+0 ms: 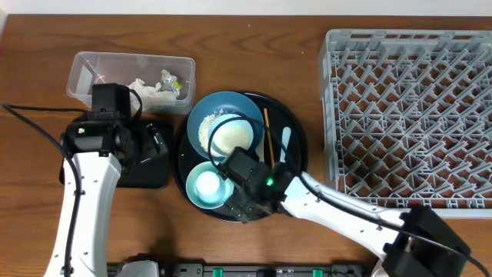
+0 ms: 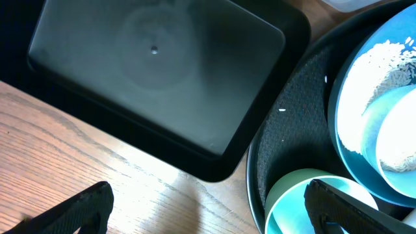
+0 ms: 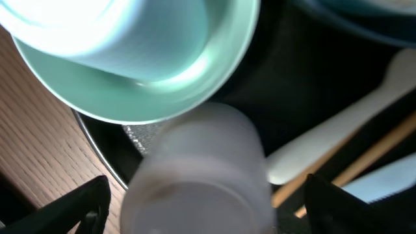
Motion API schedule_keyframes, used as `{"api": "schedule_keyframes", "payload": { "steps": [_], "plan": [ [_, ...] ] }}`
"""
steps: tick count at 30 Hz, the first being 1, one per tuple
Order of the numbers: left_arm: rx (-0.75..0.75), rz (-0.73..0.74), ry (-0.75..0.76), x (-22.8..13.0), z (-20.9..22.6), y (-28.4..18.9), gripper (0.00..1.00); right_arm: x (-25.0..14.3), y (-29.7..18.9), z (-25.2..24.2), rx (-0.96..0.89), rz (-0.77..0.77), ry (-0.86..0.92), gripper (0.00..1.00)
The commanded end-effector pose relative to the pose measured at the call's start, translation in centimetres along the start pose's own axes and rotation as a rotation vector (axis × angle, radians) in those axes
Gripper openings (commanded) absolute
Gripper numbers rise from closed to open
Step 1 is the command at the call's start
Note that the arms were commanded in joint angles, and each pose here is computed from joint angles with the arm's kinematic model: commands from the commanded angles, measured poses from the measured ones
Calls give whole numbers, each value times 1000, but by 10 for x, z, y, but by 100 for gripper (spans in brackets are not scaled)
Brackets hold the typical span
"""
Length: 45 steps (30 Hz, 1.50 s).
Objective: Sort waste into correct bins and load items into the dishwasher rack
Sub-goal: 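Reach right gripper to the pink cup on the black tray and grasp, then carry the pink cup with right gripper into the dishwasher rack, release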
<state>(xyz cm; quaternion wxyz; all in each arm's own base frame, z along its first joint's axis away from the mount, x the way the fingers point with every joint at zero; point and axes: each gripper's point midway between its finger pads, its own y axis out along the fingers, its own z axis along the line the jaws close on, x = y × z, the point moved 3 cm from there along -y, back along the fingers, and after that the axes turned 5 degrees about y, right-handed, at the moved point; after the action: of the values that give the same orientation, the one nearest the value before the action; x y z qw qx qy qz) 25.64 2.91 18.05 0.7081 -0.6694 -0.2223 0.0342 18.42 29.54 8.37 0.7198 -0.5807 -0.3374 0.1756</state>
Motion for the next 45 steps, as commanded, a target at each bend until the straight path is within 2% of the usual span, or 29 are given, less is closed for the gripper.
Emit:
{"api": "schedule_keyframes", "payload": {
  "steps": [1,18,28,33,39,45],
  "plan": [
    [6,2,-6,0,1,1,95,5,-1,4,0,-13,12,83],
    [7,3,-6,0,1,1,95,8,-5,5,4,-28,13,38],
    [7,4,-6,0,1,1,95,34,-71,-8,22,-179,64,33],
    [6,0,-6,1,1,1,95,42,-116,-51,-21,-233,177,30],
    [5,-1,-6,1,1,1,95,47,-168,-129,-131,-309,320,28],
    [5,-3,-7,1,0,1,95,33,-216,-235,-366,-413,561,26]
  ]
}}
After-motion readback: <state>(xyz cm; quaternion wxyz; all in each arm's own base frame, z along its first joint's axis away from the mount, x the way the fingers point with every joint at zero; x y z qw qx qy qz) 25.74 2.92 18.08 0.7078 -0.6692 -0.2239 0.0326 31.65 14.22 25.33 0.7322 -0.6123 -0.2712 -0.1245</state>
